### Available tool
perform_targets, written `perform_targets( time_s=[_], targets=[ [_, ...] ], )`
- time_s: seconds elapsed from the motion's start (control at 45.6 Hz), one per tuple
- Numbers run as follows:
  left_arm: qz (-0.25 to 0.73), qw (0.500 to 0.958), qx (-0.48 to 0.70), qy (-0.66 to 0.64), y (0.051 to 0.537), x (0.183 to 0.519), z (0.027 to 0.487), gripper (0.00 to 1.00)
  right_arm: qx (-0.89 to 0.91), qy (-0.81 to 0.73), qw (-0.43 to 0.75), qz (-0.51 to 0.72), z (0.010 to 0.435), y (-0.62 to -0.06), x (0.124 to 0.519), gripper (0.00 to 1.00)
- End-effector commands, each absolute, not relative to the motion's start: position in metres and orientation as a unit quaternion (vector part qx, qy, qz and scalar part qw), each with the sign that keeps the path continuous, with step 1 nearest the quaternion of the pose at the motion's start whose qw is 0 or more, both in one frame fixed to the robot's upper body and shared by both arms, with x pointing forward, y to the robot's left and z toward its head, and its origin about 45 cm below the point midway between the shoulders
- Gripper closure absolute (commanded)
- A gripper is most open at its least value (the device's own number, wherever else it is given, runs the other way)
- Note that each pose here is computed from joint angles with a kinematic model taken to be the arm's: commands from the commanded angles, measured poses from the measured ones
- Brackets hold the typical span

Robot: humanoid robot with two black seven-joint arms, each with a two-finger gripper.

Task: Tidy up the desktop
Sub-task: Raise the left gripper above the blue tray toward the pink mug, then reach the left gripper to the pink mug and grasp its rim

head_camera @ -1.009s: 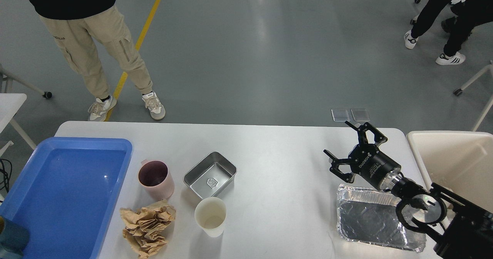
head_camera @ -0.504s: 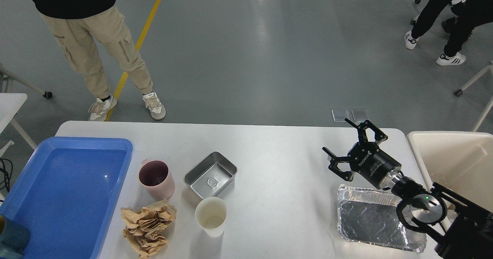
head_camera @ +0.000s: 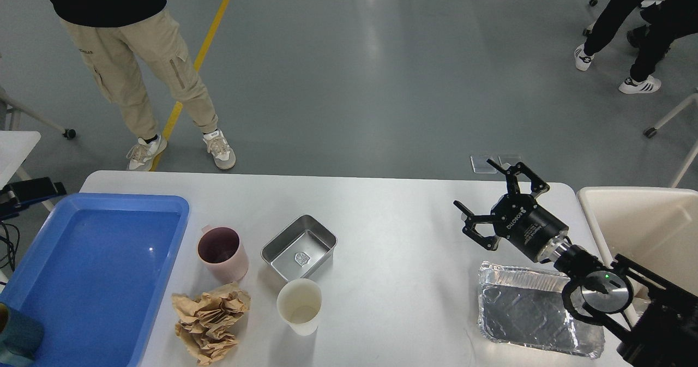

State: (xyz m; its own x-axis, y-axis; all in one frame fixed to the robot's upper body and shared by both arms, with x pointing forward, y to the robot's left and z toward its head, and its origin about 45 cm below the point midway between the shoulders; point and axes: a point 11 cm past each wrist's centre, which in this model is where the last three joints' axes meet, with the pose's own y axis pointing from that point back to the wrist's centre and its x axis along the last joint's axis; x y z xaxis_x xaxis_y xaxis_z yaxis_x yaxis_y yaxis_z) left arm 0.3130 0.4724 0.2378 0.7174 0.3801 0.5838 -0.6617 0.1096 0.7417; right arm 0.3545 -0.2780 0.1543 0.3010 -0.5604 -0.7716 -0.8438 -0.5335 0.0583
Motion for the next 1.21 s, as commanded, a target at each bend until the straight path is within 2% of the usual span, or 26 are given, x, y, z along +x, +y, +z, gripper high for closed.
perform_targets(
  time_s=[0.0,0.153,0.417,1.184],
  targets=[
    [0.294,0.740,0.580,-0.172,0.439,0.331,0.227,0.03,-0.790,0.441,0.185,0.384,0.160,-0.276,0.354,0.00],
    [0.235,0.747,0.584,-0.214,0.395,0.352,0.219,0.03,-0.794,0.438,0.188,0.377,0.168,-0.279,0.355,0.00],
    [0.147,0.742,0.605,-0.248,0.359,0.351,0.189,0.06,-0.796,0.431,0.193,0.378,0.171,-0.275,0.353,0.00],
    [0.101,0.749,0.606,-0.247,0.309,0.350,0.123,0.06,-0.793,0.436,0.197,0.376,0.173,-0.285,0.347,0.00]
  ],
)
